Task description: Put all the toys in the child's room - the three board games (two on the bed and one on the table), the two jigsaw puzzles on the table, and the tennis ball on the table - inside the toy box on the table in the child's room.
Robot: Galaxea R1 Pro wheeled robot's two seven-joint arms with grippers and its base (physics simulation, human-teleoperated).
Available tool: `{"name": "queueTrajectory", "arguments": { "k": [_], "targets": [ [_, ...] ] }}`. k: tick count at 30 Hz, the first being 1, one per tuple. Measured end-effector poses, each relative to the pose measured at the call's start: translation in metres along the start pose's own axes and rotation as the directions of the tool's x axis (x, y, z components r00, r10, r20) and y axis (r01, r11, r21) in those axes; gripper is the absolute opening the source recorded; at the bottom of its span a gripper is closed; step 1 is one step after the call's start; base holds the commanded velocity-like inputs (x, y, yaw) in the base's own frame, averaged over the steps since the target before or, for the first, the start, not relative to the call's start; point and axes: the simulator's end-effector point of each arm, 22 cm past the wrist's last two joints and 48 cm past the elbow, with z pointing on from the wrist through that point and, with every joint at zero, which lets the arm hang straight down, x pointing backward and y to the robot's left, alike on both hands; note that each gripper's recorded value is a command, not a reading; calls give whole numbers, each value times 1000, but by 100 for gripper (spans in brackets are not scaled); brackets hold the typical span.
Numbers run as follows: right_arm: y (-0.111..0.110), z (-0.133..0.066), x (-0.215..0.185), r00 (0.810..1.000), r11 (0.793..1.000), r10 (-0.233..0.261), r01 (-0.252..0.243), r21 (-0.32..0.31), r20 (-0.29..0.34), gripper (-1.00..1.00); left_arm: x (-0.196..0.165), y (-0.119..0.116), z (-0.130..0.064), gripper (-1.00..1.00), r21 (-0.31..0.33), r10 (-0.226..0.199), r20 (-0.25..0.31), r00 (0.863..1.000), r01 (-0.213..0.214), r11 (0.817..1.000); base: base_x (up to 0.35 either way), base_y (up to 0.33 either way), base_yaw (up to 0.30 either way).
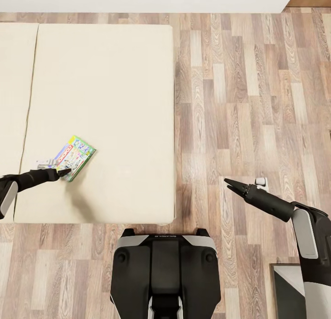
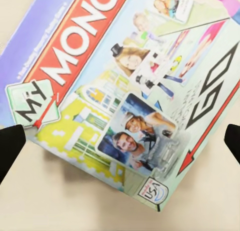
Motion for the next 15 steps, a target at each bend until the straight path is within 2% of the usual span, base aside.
{"name": "queueTrajectory", "arguments": {
  "k": [15],
  "targets": [
    [-1,0,0,1000,1000,0,0,3,0,100,-11,12,-6,100,-18,-13,-1,1000,13,1000,0,0,0]
  ]
}}
